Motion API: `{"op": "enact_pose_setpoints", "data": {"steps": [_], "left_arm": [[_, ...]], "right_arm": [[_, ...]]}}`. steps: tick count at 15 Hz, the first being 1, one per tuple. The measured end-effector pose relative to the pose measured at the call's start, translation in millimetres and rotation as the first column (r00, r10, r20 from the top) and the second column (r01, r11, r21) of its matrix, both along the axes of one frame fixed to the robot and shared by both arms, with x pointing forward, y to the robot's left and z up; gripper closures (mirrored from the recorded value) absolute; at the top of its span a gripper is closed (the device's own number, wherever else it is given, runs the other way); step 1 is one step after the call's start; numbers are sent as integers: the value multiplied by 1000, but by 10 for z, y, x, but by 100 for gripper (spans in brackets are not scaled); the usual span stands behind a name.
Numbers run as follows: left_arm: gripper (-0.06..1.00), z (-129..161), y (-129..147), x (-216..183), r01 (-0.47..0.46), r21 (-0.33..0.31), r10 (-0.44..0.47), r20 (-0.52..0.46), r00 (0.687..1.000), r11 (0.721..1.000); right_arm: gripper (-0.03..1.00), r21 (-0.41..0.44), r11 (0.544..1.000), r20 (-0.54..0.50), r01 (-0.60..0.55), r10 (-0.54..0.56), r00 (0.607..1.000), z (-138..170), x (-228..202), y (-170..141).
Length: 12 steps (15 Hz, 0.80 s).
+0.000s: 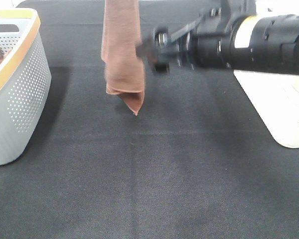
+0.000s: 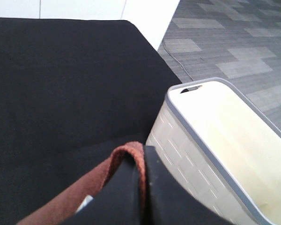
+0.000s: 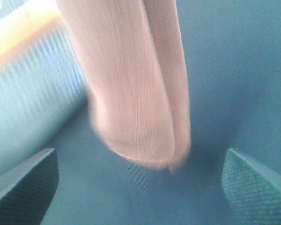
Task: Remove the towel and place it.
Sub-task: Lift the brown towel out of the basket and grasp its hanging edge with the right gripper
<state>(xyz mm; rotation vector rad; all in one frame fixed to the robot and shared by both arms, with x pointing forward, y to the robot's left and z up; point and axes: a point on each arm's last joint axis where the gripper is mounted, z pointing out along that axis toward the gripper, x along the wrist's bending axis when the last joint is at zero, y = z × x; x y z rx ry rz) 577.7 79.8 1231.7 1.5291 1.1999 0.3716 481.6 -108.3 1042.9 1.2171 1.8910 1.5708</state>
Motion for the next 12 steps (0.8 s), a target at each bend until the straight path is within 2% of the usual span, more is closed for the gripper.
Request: {"op": "enact_pose_setpoints", "data": {"steps": [1, 3, 6, 7, 9, 12], "left_arm": [[94, -45, -28, 49, -8, -11, 8, -4, 1000, 1000], [94, -70, -47, 82, -12, -23, 12, -1, 1000, 1000], [94, -105, -69, 115, -15, -32, 15, -5, 1000, 999], [94, -110, -70, 118, -15, -31, 15, -7, 1000, 999], [94, -114, -70, 116, -16, -29, 15, -12, 1000, 999], [94, -115, -72, 114, -15, -33, 14, -17, 1000, 999]], "right_arm": [[10, 39, 999, 10, 7, -7, 1000, 28, 6, 5], [11, 48, 999, 19, -3, 2, 1000, 39, -4, 22], [16, -20, 991, 62, -129, 130, 990, -59, -111, 244], [17, -46, 987, 48, -151, 153, 987, -204, -87, 326], [17, -65, 991, 3, -117, 117, 993, -406, -5, 362], [18, -189, 976, 66, -103, 117, 991, -532, 92, 424]]}}
